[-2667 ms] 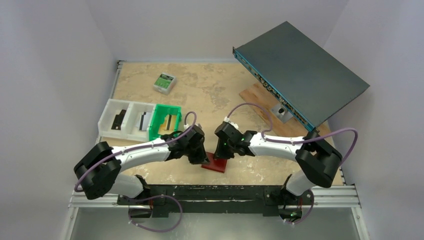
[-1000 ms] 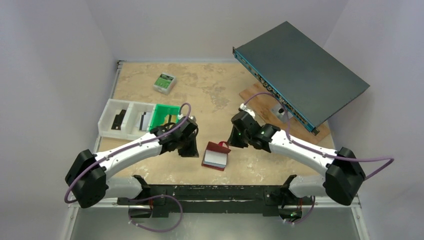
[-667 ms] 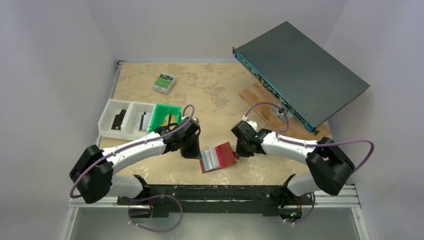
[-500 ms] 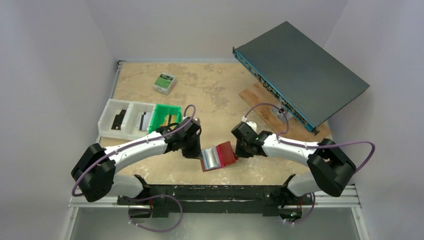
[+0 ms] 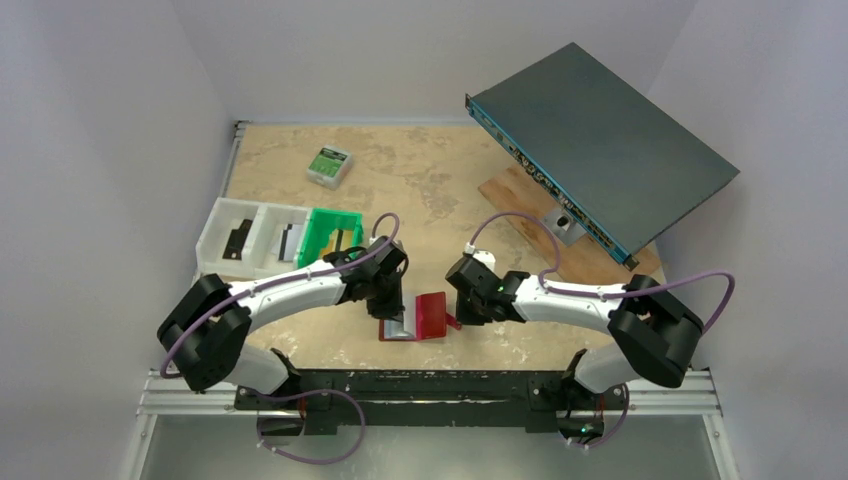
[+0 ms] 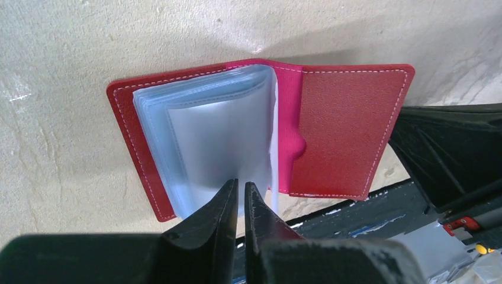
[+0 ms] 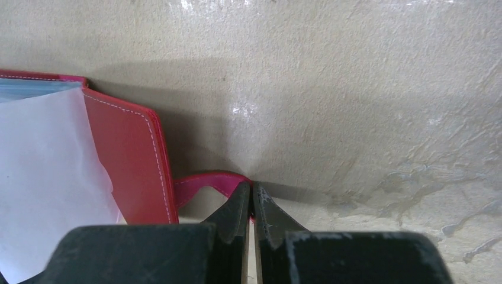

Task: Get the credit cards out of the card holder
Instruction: Open the card holder at the center of the board, then remove the credit card from the card holder.

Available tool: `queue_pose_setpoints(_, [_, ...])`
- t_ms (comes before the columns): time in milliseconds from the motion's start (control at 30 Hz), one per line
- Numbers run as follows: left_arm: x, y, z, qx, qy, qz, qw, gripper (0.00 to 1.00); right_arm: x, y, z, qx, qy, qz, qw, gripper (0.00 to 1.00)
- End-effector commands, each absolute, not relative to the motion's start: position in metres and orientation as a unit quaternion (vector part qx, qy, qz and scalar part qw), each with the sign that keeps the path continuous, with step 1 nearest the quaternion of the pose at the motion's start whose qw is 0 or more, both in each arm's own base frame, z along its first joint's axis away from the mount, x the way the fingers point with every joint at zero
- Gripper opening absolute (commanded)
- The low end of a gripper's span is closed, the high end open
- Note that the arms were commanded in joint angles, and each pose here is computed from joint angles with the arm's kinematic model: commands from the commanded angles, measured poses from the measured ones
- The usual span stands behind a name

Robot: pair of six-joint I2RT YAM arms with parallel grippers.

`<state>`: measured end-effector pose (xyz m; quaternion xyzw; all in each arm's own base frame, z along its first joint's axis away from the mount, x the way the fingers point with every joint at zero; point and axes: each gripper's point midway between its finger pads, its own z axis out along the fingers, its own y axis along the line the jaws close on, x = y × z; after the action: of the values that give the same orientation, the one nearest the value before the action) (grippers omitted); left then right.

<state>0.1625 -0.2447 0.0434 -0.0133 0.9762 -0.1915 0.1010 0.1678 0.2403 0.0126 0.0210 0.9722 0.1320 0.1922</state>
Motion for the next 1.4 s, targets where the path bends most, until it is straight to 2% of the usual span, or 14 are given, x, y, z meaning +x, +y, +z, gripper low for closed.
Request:
queue_pose_setpoints(0, [0.166, -0.247, 0.038, -0.018, 0.976, -0.195, 0.1, 0.08, 0.166, 0.232, 0.02, 0.02, 0.975, 0.113, 0.191, 0.0])
queue_pose_setpoints(67, [0.166, -0.249, 0.038, -0.015, 0.975, -0.197, 0.098, 0.08, 0.169, 0.234, 0.032, 0.018, 0.972, 0.119, 0.201, 0.05])
queue_pose_setpoints(200, [0.168, -0.255, 0.045, -0.01, 0.972, -0.211, 0.102, 0.08, 0.179, 0.235, 0.061, 0.024, 0.964, 0.129, 0.232, 0.31])
queue_pose_setpoints(267, [0.169, -0.259, 0.05, -0.006, 0.97, -0.221, 0.103, 0.08, 0.185, 0.238, 0.079, 0.026, 0.957, 0.142, 0.251, 0.39])
queue_pose_setpoints(467, [0.169, -0.266, 0.061, 0.003, 0.965, -0.24, 0.103, 0.08, 0.188, 0.273, 0.136, 0.003, 0.926, 0.241, 0.291, 0.42])
queue_pose_setpoints(633, [0.17, -0.265, 0.074, 0.004, 0.963, -0.245, 0.114, 0.09, 0.175, 0.321, 0.146, -0.036, 0.911, 0.302, 0.278, 0.4])
queue_pose_setpoints(800, [0.17, -0.27, 0.083, 0.019, 0.957, -0.265, 0.116, 0.12, 0.164, 0.352, 0.148, -0.053, 0.898, 0.348, 0.264, 0.24])
queue_pose_setpoints(867, [0.171, -0.264, 0.081, 0.016, 0.963, -0.244, 0.116, 0.12, 0.164, 0.352, 0.142, -0.054, 0.899, 0.345, 0.263, 0.19])
queue_pose_setpoints(1067, [0.176, -0.226, 0.078, -0.023, 0.971, -0.193, 0.142, 0.14, 0.16, 0.345, 0.107, -0.047, 0.917, 0.314, 0.243, 0.14])
queue_pose_setpoints(1367, [0.165, -0.209, 0.063, -0.023, 0.975, -0.179, 0.129, 0.14, 0.158, 0.295, 0.04, -0.006, 0.951, 0.222, 0.216, 0.06])
